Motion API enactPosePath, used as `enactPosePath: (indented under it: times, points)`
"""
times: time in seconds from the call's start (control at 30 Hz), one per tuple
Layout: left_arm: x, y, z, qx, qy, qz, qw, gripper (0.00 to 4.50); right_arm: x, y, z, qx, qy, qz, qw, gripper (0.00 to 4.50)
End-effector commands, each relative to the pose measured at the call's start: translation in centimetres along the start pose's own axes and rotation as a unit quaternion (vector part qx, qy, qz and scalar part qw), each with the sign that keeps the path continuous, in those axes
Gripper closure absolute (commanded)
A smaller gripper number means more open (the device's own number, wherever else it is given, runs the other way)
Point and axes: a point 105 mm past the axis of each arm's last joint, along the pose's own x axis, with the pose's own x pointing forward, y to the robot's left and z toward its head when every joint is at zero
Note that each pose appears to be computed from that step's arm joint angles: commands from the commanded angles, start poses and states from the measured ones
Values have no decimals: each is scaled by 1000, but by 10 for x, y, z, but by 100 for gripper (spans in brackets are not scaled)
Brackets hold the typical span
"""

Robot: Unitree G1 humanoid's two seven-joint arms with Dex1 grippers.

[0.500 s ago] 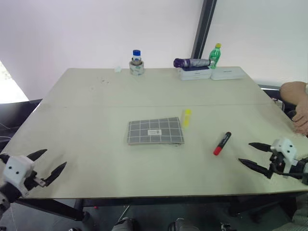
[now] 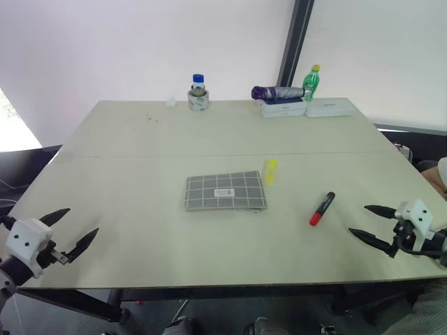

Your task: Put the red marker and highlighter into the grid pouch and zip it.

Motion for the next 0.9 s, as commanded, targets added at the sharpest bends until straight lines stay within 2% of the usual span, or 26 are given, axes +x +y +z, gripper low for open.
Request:
enactPosePath:
  times: [0.03, 0.5, 0.57, 0.63, 0.8, 0.83, 0.9]
  points:
    - [-1, 10, 8, 24, -12, 10, 1000, 7, 0, -8, 11, -18, -15, -9, 1000, 10]
    - [14, 17, 16, 70, -29, 8, 997, 7, 17, -10, 28, -20, -46, 3, 999, 10]
    - [21, 18, 20, 91, -35, 6, 995, 0, 25, -9, 35, -15, -55, 7, 998, 66]
    - [33, 18, 24, 128, -39, -7, 991, 0, 44, -3, 50, -30, -82, 12, 996, 149]
    - [64, 17, 34, 216, -57, -53, 973, 0, 96, 10, 96, -73, -158, 4, 985, 420]
    - [70, 17, 37, 229, -62, -59, 970, 0, 104, 12, 102, -76, -164, 5, 984, 445]
    - [86, 16, 43, 256, -73, -72, 961, 0, 127, 18, 112, -111, -162, -4, 980, 445]
